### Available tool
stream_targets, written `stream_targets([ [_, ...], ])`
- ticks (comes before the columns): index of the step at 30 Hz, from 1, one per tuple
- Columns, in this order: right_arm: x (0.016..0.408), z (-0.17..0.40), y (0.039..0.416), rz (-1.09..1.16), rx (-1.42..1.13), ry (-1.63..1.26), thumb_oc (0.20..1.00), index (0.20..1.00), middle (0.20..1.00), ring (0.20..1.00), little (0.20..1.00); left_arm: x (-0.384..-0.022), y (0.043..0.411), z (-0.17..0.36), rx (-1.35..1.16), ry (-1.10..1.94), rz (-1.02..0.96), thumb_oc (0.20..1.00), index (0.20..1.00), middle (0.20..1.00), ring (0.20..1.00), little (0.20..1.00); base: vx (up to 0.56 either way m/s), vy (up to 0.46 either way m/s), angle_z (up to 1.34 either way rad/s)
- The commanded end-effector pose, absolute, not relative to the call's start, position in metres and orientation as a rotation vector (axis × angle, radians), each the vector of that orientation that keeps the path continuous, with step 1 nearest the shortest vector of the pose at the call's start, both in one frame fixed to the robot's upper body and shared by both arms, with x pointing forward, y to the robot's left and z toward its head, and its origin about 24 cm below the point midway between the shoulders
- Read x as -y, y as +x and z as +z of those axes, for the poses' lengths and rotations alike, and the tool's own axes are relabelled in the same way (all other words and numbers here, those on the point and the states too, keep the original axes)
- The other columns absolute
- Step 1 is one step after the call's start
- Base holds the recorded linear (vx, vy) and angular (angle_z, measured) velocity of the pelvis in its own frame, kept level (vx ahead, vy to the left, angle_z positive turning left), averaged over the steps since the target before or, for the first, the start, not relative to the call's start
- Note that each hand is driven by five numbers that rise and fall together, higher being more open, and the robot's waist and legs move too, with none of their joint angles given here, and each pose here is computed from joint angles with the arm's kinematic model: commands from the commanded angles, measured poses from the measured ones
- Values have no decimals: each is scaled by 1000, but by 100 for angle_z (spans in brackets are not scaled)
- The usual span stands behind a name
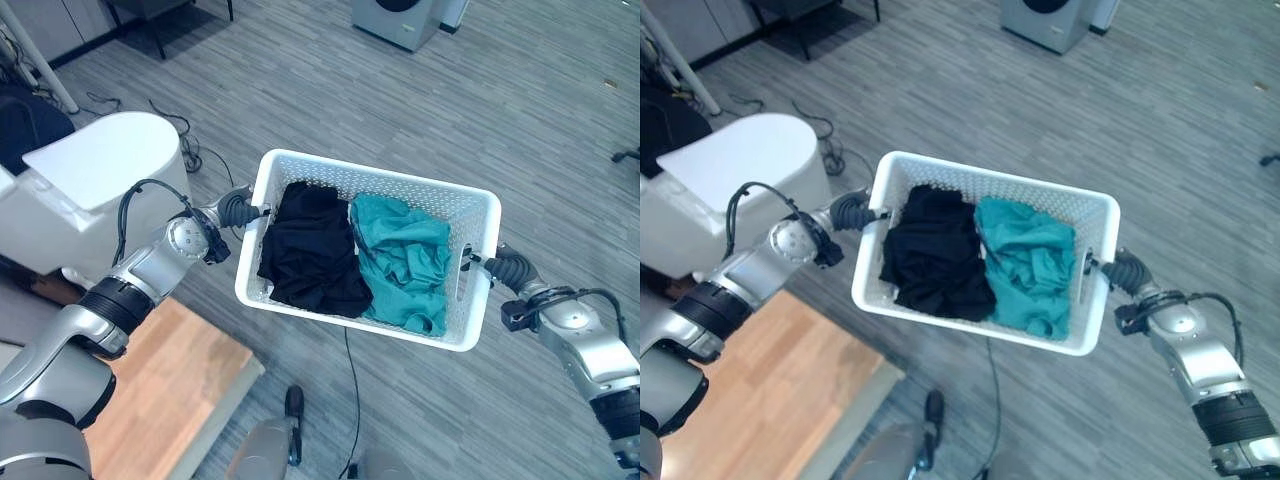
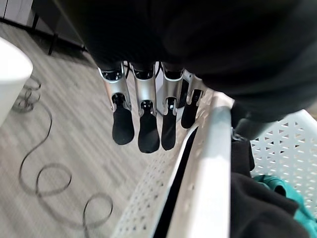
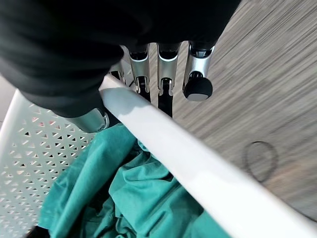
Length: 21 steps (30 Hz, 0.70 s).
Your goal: Grab the laundry basket,head to the washer,open it,put in the laundry and shut it.
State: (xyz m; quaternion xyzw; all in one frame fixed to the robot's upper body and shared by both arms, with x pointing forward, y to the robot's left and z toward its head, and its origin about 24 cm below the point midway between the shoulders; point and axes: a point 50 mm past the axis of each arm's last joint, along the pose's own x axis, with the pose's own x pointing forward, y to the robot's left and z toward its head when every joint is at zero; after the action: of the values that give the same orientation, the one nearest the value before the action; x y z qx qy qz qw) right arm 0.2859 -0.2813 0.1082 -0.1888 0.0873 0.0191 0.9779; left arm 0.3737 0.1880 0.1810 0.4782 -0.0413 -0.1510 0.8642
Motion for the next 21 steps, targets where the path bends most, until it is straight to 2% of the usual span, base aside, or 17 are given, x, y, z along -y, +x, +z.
stream_targets([
  [1,302,170,290,-23,58,-450,200,200,200,200,200,-197,378,223,211,938,-244,200,200,200,200,200,267,-58,91],
  [5,312,175,284,-58,57,-454,200,200,200,200,200,-196,377,221,209,951,-253,200,200,200,200,200,345,-126,90],
  [16,342,184,272,-150,-4,-549,200,200,200,200,200,-212,379,223,194,1002,-222,200,200,200,200,200,537,-259,59],
  [21,342,190,272,-162,43,-508,200,200,200,200,200,-235,372,226,157,985,-172,200,200,200,200,200,382,-424,-14],
])
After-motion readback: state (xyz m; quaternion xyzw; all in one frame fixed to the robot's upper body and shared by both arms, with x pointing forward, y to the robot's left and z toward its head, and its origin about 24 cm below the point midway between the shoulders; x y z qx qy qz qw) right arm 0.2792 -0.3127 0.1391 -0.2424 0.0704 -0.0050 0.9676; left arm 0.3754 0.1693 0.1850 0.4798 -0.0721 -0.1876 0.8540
